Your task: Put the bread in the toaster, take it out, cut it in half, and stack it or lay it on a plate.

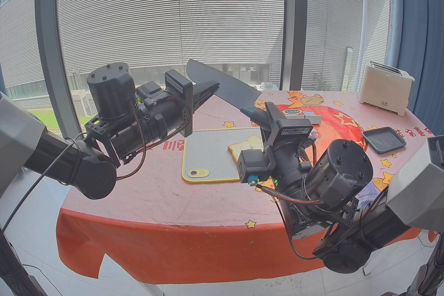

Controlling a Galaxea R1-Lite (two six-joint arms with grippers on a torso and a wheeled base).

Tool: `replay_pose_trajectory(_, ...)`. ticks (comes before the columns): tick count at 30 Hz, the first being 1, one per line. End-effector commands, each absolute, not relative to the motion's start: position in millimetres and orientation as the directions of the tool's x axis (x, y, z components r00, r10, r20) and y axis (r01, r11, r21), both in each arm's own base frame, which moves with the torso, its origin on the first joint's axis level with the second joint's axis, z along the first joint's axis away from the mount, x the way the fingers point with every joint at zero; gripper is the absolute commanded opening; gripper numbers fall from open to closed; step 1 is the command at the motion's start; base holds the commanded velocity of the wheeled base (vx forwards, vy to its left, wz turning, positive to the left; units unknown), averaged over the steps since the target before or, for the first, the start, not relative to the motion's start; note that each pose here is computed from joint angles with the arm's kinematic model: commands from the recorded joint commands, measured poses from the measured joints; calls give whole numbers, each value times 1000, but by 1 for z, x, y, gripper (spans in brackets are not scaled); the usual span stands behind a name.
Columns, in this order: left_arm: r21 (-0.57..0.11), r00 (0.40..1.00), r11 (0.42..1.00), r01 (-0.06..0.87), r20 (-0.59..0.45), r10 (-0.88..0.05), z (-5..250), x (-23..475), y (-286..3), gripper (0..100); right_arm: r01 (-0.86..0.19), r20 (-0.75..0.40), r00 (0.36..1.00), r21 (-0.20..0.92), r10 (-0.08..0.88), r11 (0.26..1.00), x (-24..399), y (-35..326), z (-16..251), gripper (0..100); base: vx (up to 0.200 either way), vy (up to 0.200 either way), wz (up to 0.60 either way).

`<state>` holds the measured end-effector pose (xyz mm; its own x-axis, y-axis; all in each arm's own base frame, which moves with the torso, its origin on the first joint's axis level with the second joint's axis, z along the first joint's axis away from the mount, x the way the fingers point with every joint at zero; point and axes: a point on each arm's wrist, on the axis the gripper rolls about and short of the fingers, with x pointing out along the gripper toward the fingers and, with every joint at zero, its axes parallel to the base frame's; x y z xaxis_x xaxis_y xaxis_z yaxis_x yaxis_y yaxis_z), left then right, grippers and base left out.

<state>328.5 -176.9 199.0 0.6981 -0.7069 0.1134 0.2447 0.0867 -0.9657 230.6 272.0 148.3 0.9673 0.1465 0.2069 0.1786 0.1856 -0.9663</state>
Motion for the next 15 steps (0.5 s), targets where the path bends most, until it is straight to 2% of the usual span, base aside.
replay_pose_trajectory(1, -965, 697, 87, 246, 113, -708, 199, 328, -177, 0, 184, 213, 966, -964, 148, 191, 230, 272, 150, 0, 0, 0, 0)
replay_pose_trajectory(12, -966, 694, 86, 244, 112, -712, 199, 328, -177, 0, 187, 220, 964, -961, 152, 203, 227, 274, 153, 0, 0, 0, 0)
replay_pose_trajectory(13, -966, 693, 84, 244, 113, -712, 199, 327, -176, 100, 187, 220, 964, -961, 152, 204, 227, 274, 153, 0, 0, 0, 0)
replay_pose_trajectory(15, -965, 694, 79, 249, 121, -710, 202, 327, -176, 100, 191, 223, 964, -959, 145, 208, 229, 271, 154, 0, 0, 0, 0)
